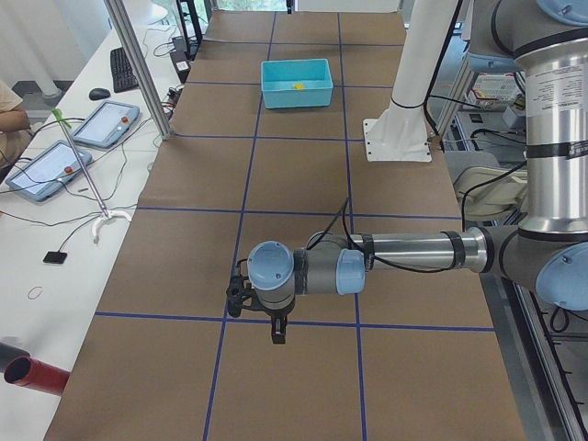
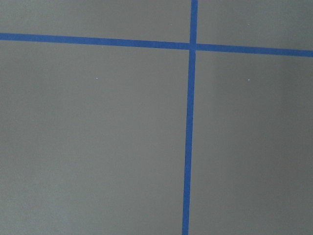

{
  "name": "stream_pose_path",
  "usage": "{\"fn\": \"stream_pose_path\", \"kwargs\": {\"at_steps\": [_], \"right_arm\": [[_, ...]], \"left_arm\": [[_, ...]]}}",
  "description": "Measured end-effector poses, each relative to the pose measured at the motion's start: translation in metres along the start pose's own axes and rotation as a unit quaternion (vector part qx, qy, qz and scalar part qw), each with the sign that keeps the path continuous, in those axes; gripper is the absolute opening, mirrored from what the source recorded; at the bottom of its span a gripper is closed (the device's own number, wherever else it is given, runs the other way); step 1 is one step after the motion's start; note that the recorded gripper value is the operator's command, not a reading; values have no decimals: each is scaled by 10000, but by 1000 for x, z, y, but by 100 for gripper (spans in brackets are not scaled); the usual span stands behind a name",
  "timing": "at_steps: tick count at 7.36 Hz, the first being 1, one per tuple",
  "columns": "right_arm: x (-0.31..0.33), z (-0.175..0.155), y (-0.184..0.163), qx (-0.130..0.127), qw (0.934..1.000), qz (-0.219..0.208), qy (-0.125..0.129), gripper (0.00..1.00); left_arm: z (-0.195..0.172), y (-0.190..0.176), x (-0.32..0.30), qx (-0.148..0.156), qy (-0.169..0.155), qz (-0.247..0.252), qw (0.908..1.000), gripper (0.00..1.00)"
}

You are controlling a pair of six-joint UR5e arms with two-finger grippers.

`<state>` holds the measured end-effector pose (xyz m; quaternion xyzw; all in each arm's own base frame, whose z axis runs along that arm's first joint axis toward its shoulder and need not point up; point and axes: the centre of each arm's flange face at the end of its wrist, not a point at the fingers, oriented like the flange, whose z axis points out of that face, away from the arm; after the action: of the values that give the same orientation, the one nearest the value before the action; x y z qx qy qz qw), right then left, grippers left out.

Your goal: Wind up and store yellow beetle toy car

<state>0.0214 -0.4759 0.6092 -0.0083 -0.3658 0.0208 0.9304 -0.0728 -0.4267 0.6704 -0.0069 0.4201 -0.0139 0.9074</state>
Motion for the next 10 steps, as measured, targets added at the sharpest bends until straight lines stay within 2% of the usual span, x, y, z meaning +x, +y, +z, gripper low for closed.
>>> {"fn": "stream_pose_path", "kwargs": {"at_steps": [10], "right_arm": [[0,-2,-3,112,9999,-67,29,100]], "left_arm": [[0,0,0,-5,14,-13,10000,100]]}}
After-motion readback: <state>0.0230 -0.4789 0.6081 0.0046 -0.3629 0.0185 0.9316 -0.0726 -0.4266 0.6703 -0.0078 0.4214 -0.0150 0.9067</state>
